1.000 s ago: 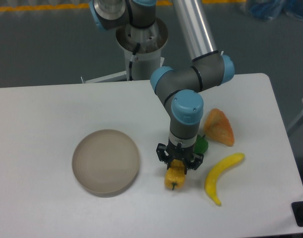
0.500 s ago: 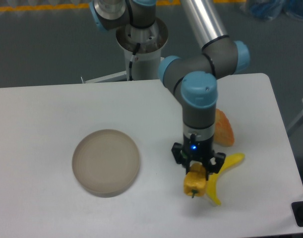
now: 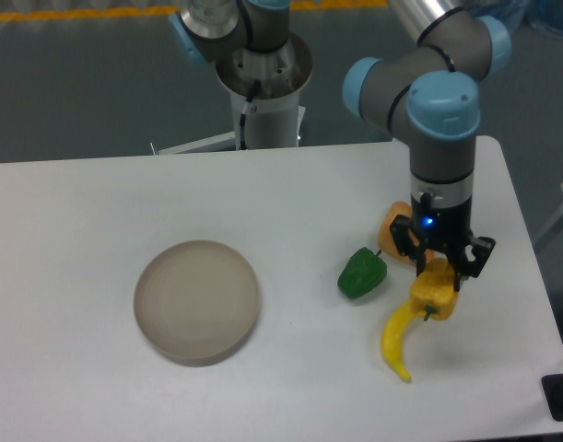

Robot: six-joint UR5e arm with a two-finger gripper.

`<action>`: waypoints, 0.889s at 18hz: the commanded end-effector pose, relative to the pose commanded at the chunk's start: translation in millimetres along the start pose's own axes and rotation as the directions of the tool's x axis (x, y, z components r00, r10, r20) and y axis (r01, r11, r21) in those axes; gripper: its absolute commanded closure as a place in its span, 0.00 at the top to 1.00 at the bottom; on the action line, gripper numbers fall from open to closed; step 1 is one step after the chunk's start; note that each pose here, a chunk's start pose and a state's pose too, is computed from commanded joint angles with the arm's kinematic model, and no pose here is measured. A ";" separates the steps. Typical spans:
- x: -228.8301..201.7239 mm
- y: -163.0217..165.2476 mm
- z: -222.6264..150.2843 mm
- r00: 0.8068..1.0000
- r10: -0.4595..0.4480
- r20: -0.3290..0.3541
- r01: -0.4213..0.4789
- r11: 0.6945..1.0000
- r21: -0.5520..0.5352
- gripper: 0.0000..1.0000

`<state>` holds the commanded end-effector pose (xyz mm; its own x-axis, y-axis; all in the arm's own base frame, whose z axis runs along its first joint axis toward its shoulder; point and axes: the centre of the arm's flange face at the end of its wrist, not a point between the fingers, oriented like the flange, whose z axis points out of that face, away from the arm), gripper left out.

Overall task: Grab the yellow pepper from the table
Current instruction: 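Hold the yellow pepper raised above the banana tip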

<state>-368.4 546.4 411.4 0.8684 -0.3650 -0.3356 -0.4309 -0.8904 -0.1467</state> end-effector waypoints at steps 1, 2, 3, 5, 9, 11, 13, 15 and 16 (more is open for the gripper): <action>-1.9 3.5 0.3 1.000 -0.006 0.000 0.006 1.000 -0.003 0.34; -3.0 4.0 -0.4 1.000 -0.007 0.002 0.007 1.000 -0.001 0.34; -3.8 2.7 -2.2 1.000 -0.006 0.005 0.006 1.000 0.001 0.34; -4.2 2.5 -2.9 1.000 -0.006 0.006 0.006 1.000 0.001 0.34; -3.1 1.0 -1.6 1.000 -0.003 0.006 0.003 1.000 0.001 0.34; -3.5 -0.3 -2.9 1.000 -0.003 0.009 0.003 1.000 0.003 0.34; -3.0 -0.1 -2.3 1.000 -0.003 0.007 0.003 1.000 0.002 0.34; -2.2 0.2 -1.1 1.000 -0.003 0.006 0.003 1.000 0.002 0.34; -2.7 0.0 -1.8 1.000 -0.003 0.007 0.003 1.000 0.002 0.34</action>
<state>-370.3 546.8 413.9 0.8678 -0.3605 -0.3421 -0.4290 -0.8908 -0.1496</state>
